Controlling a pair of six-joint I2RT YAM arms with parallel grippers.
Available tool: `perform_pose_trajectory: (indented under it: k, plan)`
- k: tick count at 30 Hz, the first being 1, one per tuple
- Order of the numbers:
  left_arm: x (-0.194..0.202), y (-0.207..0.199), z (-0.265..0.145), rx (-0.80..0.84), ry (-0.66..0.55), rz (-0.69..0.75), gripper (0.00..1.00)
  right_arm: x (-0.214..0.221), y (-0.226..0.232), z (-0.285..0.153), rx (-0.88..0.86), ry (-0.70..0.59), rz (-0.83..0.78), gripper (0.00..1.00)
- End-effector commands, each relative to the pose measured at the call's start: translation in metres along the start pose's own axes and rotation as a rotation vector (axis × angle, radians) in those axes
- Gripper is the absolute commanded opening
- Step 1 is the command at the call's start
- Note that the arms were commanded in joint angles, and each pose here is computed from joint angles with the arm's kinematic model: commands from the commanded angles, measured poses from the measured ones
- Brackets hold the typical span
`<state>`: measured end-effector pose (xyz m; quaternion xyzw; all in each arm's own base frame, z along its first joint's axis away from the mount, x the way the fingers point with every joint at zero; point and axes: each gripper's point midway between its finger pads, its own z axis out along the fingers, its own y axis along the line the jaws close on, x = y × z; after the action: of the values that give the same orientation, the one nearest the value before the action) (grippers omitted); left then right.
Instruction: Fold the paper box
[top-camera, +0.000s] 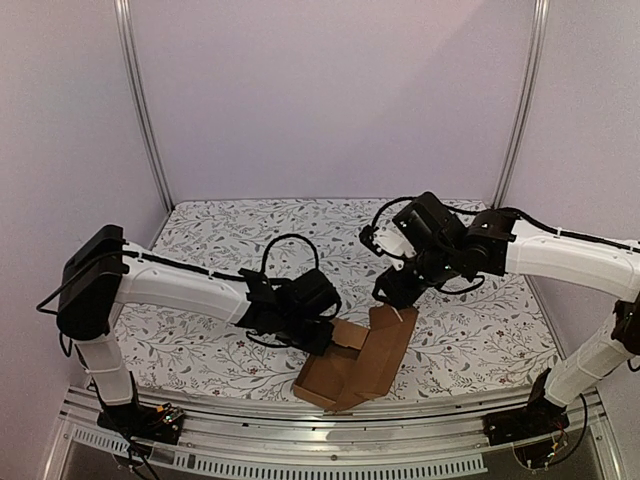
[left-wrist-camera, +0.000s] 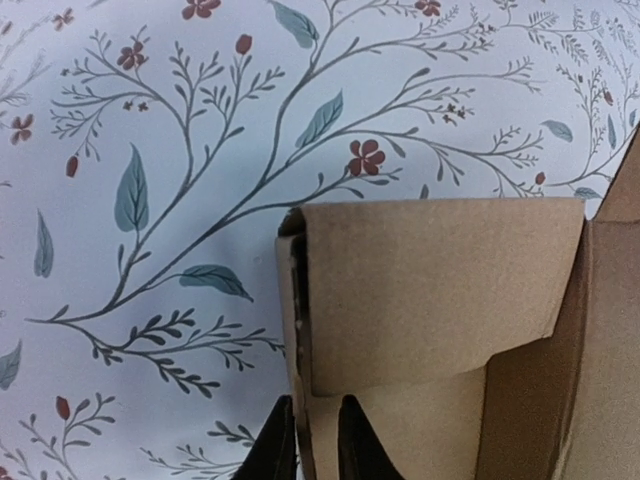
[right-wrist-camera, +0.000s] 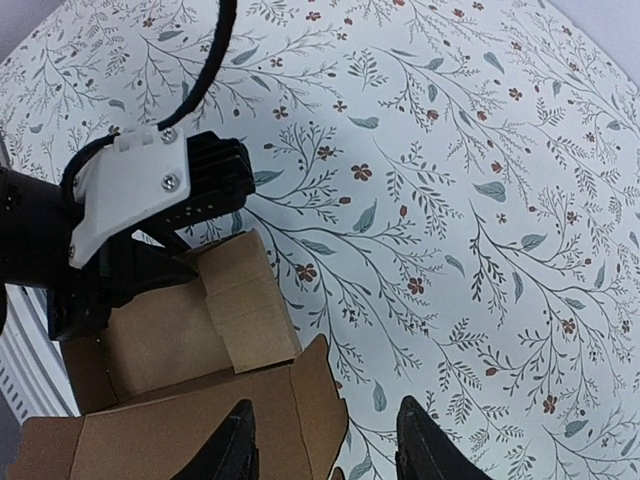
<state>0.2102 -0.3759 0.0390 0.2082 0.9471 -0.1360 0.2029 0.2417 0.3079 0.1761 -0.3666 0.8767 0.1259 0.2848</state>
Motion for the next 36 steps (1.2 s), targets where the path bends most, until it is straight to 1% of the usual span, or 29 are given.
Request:
perform_pose_trajectory:
  k: [1, 4, 8, 11, 19, 29, 33, 36]
  plan:
    - [0.002, 0.003, 0.004, 0.005, -0.008, -0.016, 0.15, -0.022, 0.01, -0.008, -0.034, -0.026, -0.041, 0.47]
    - [0.003, 0.004, 0.004, 0.007, -0.01, -0.018, 0.14, -0.032, 0.015, -0.011, -0.051, -0.021, -0.062, 0.48]
    - [0.001, 0.004, 0.0, 0.014, -0.025, -0.02, 0.14, -0.028, 0.015, 0.008, -0.042, 0.043, -0.089, 0.51]
    - [0.002, 0.004, -0.001, 0.021, -0.027, -0.019, 0.13, -0.021, 0.018, 0.024, -0.058, 0.119, -0.115, 0.53]
    - [0.004, 0.005, -0.005, 0.032, -0.033, -0.012, 0.1, -0.004, 0.028, 0.067, -0.115, 0.28, -0.178, 0.54]
    - [0.001, 0.003, -0.009, 0.044, -0.053, 0.004, 0.07, 0.003, 0.036, 0.096, -0.16, 0.372, -0.193, 0.53]
    - [0.001, 0.002, -0.008, 0.048, -0.054, 0.013, 0.06, 0.013, 0.04, 0.108, -0.186, 0.423, -0.198, 0.53]
    - [0.001, 0.002, -0.009, 0.05, -0.054, 0.015, 0.05, 0.021, 0.041, 0.116, -0.197, 0.46, -0.194, 0.51]
